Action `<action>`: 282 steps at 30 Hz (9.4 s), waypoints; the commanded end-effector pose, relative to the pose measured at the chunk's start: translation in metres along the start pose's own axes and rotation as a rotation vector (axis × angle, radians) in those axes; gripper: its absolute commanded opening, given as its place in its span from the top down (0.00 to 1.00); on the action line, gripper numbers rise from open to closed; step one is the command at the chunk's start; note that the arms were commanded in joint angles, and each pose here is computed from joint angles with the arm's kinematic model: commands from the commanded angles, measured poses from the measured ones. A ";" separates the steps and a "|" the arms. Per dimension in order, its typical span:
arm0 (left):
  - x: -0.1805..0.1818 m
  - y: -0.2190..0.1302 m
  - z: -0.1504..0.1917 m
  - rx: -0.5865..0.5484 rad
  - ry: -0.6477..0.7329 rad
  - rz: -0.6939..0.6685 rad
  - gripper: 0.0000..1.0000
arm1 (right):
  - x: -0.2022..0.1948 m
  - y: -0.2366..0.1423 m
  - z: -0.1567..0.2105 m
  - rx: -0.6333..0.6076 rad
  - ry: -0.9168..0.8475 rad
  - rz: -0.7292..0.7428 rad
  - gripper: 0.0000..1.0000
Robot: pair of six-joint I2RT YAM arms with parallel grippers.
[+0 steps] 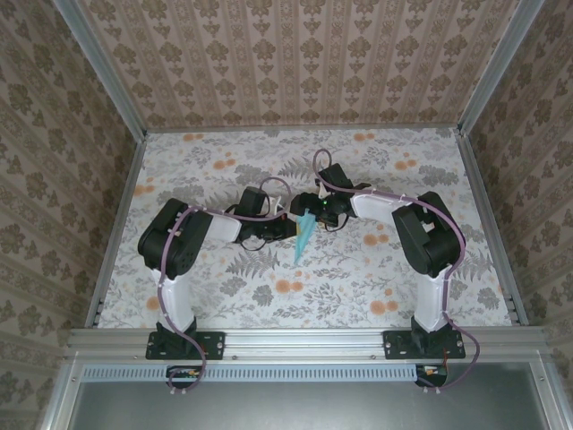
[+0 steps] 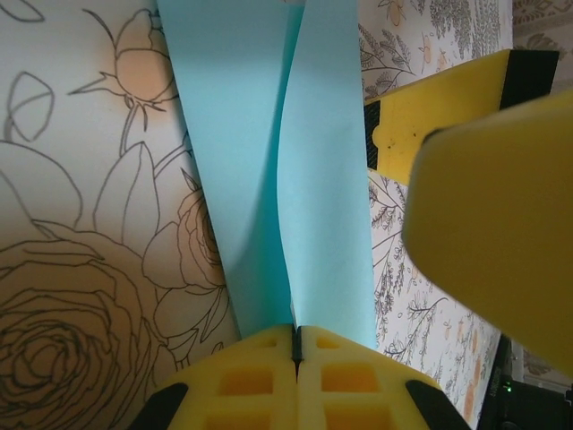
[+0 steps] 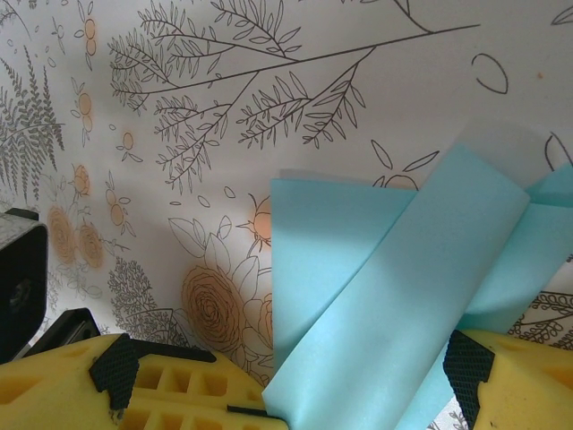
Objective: Fold a paper plane with a square sheet of paper (fold left side to right side)
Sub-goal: Fold the wing for the fifth time at the center of the table.
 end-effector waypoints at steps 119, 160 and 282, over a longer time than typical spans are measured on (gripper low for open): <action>0.026 0.006 0.011 0.099 -0.050 -0.133 1.00 | -0.043 0.008 0.020 0.066 0.065 0.152 1.00; -0.079 -0.020 0.030 0.188 0.014 0.003 0.80 | -0.077 0.013 0.040 0.108 0.095 0.231 1.00; 0.009 0.002 0.099 0.370 -0.064 -0.266 0.89 | -0.058 0.001 0.002 -0.023 -0.095 0.099 1.00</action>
Point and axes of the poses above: each hand's point on the last joint's axis, 136 mm out from that joint toward the fingers, its own y axis out along the fingers, its own x axis along the line the jaws close on, z = x × y, the point moved 2 cm from there along -y, back along the fingers, and after that the axes turned 7 degrees about y, right-handed, at the moved point
